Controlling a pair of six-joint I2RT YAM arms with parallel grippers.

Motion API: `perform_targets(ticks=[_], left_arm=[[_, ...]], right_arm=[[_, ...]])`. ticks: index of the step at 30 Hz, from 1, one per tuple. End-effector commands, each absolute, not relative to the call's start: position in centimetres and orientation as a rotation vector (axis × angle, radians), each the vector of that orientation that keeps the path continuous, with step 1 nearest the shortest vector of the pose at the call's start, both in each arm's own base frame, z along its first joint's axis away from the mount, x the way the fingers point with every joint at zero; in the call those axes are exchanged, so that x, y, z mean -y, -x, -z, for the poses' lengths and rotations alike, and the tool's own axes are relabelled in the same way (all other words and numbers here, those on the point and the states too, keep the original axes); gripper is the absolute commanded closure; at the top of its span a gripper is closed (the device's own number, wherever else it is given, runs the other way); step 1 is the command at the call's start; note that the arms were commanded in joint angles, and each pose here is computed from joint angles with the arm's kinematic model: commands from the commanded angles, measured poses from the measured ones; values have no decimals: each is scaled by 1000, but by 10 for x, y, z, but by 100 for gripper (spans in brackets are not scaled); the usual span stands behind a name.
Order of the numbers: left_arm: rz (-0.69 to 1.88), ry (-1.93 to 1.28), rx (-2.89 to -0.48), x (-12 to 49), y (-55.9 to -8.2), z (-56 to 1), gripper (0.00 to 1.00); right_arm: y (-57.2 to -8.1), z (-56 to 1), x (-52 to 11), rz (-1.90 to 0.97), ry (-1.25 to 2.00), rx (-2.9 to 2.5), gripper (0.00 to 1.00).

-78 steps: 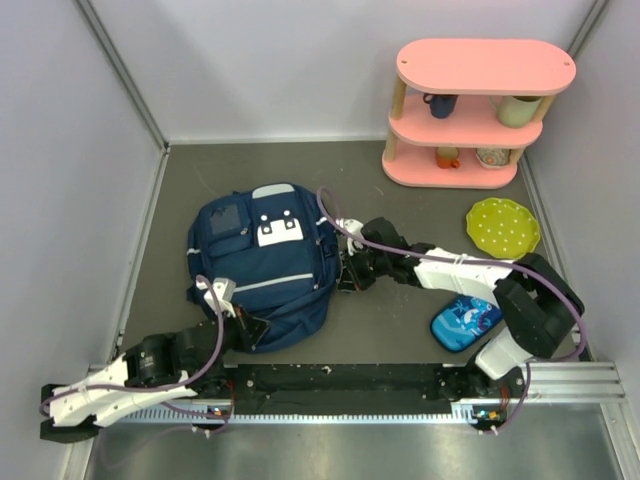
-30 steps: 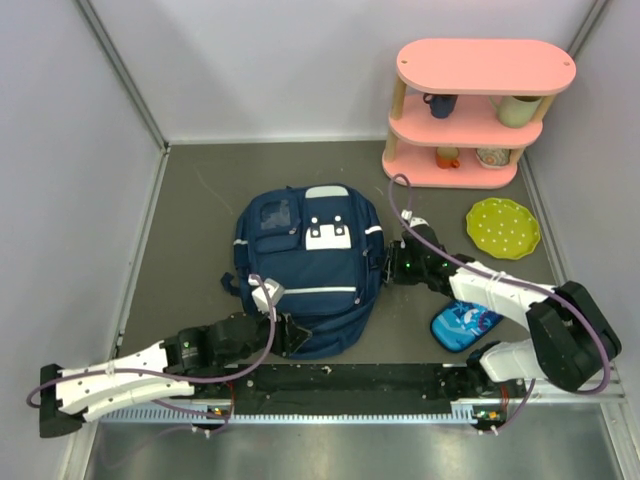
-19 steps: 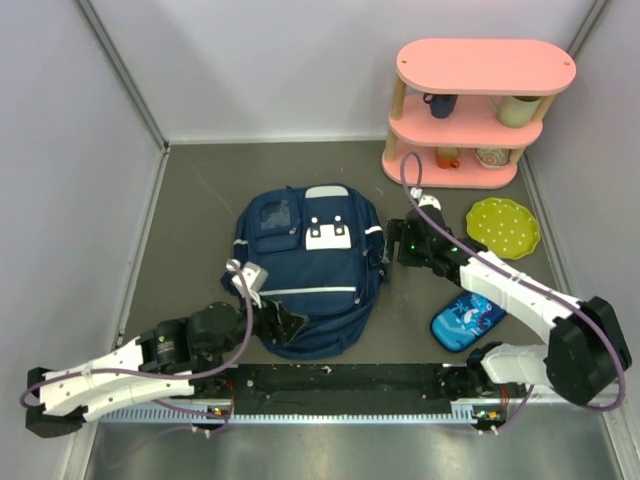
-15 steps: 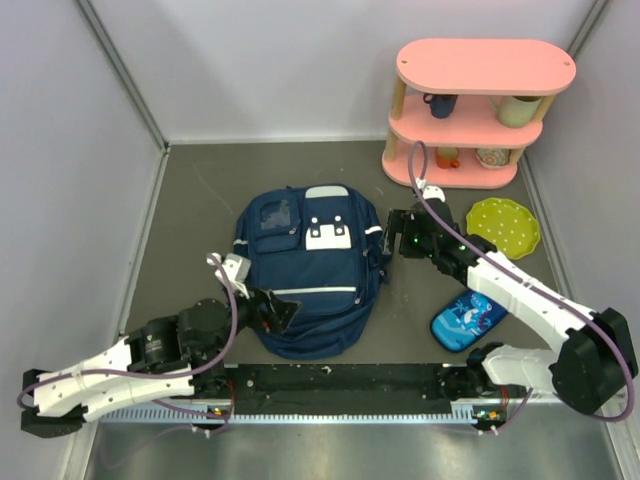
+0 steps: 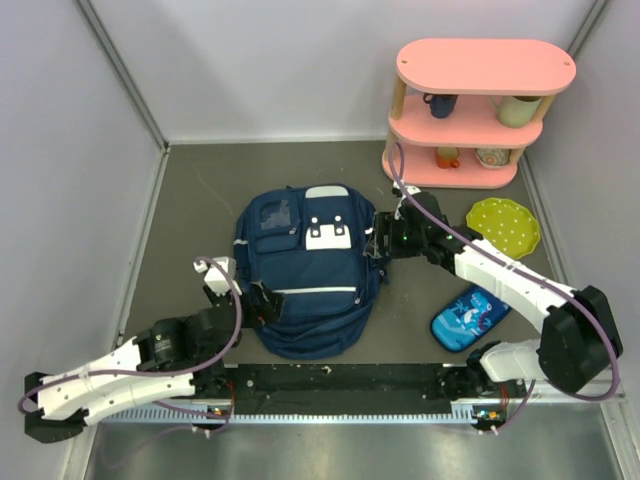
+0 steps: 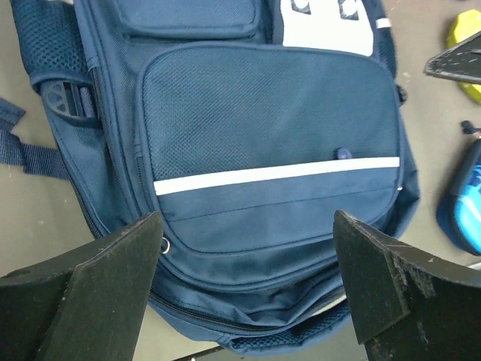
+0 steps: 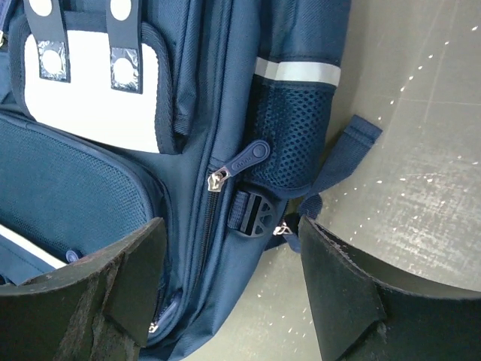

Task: Pack the student bag
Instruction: Unzip the student bag at the center of the board.

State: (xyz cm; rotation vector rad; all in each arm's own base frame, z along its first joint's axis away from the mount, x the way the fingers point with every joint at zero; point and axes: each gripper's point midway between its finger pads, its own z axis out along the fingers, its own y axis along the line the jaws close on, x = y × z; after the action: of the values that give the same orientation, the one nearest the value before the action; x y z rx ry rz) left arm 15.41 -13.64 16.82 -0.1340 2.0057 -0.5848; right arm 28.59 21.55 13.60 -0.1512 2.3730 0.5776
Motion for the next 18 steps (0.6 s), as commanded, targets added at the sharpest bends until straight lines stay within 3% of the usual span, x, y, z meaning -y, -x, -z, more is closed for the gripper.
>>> perform_targets(ticks=[1, 13, 16, 18], left_arm=[[580, 141, -2097, 147, -154, -151, 2], [693, 189, -2233, 154, -198, -121, 2], [746, 138, -2260, 169, -204, -119, 6], [757, 107, -2255, 175, -210, -121, 14]], right_arm=[[-300, -161, -237, -688, 176, -2316, 30], [-296, -163, -232, -676, 195, -2300, 30], [-297, -163, -228, -650, 195, -2299, 30], [-299, -162, -225, -626, 189, -2298, 31]])
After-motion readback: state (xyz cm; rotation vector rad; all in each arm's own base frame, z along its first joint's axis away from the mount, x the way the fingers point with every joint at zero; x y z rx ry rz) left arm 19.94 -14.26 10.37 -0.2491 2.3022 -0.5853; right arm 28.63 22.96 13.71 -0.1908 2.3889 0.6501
